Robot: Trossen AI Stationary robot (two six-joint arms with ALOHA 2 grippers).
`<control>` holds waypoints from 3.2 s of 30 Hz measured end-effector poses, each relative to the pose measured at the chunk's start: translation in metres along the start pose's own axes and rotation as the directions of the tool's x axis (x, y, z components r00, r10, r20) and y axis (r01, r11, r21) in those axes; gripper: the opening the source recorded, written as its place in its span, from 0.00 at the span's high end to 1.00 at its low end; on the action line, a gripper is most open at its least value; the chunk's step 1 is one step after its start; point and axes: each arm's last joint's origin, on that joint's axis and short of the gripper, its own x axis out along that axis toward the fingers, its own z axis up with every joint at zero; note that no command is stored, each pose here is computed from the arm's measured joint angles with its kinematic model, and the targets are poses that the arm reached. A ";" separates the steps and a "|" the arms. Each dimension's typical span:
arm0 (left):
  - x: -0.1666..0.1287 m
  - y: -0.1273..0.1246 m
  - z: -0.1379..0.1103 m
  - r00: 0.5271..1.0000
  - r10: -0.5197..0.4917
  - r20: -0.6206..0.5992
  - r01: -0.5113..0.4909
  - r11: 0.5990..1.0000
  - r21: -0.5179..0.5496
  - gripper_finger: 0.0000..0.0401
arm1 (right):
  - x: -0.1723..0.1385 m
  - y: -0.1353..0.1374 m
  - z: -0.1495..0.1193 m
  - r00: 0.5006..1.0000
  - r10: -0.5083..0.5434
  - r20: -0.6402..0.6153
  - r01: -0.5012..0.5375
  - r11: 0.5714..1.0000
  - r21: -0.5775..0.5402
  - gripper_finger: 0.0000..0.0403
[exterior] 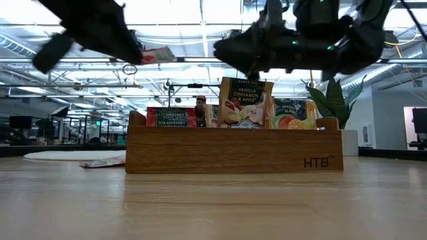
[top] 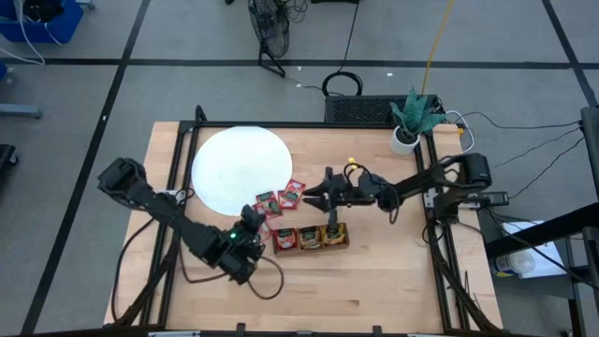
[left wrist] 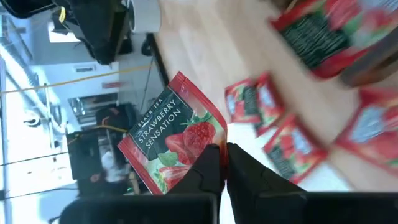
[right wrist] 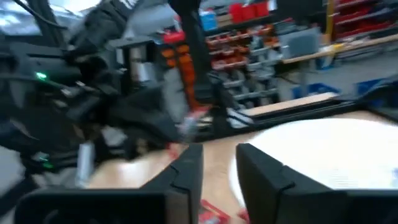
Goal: Pick & Place Tea
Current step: Put the red tea bag into the left section of the wooden organizer
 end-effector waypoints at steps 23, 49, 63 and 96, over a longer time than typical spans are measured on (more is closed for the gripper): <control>0.038 0.024 -0.004 0.998 0.001 -0.057 0.004 0.998 0.070 0.97 | 0.053 -0.024 -0.018 0.996 0.091 -0.012 -0.089 0.989 0.119 0.83; 0.037 0.072 -0.020 0.947 -0.194 0.257 0.301 0.819 -0.489 0.99 | 0.028 0.042 0.073 0.836 -0.245 -0.492 -0.013 0.886 -0.463 1.00; 0.077 0.110 -0.035 0.811 -0.224 0.541 0.573 0.493 -0.655 0.62 | 0.029 0.067 0.067 0.789 -0.296 -0.538 -0.042 0.848 -0.528 1.00; 0.062 0.066 -0.035 0.708 -0.008 0.706 0.624 0.477 -0.619 1.00 | 0.019 0.073 0.062 0.794 -0.355 -0.493 0.049 0.846 -0.531 1.00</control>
